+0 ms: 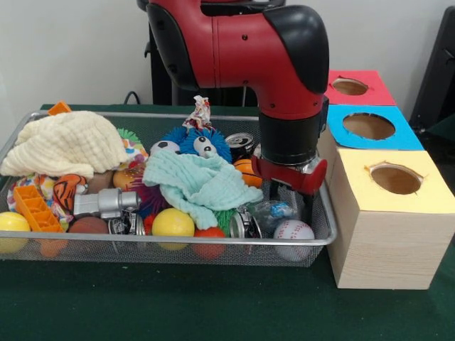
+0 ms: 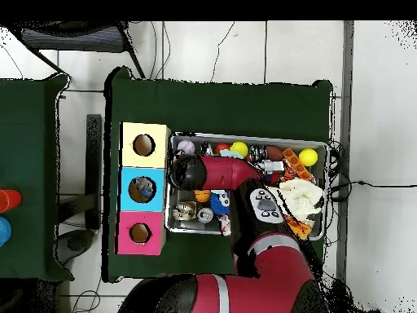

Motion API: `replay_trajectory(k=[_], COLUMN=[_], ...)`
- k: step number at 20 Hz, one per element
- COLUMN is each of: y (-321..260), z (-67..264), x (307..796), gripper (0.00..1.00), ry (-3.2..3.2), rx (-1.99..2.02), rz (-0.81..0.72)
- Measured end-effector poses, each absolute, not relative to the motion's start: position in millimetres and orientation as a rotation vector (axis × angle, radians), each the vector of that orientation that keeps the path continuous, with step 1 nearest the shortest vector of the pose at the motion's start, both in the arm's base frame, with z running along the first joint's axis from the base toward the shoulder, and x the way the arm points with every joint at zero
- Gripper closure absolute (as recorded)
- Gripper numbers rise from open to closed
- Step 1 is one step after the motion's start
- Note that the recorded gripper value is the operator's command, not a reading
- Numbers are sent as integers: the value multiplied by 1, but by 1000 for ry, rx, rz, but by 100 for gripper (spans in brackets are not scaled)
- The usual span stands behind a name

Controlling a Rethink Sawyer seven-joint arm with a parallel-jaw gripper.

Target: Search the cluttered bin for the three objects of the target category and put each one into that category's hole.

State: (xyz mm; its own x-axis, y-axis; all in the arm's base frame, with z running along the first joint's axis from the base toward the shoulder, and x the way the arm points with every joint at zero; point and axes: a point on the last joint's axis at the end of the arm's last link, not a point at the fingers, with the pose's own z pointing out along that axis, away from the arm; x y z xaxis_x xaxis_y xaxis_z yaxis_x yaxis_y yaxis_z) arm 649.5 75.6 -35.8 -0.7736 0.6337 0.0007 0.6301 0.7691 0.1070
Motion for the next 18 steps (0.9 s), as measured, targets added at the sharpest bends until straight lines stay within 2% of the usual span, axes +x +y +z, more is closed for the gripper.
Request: replay_trajectory(k=[18], y=[80], z=[-35], x=[651], gripper=[0], ry=[2921], rx=[1030], rz=[154])
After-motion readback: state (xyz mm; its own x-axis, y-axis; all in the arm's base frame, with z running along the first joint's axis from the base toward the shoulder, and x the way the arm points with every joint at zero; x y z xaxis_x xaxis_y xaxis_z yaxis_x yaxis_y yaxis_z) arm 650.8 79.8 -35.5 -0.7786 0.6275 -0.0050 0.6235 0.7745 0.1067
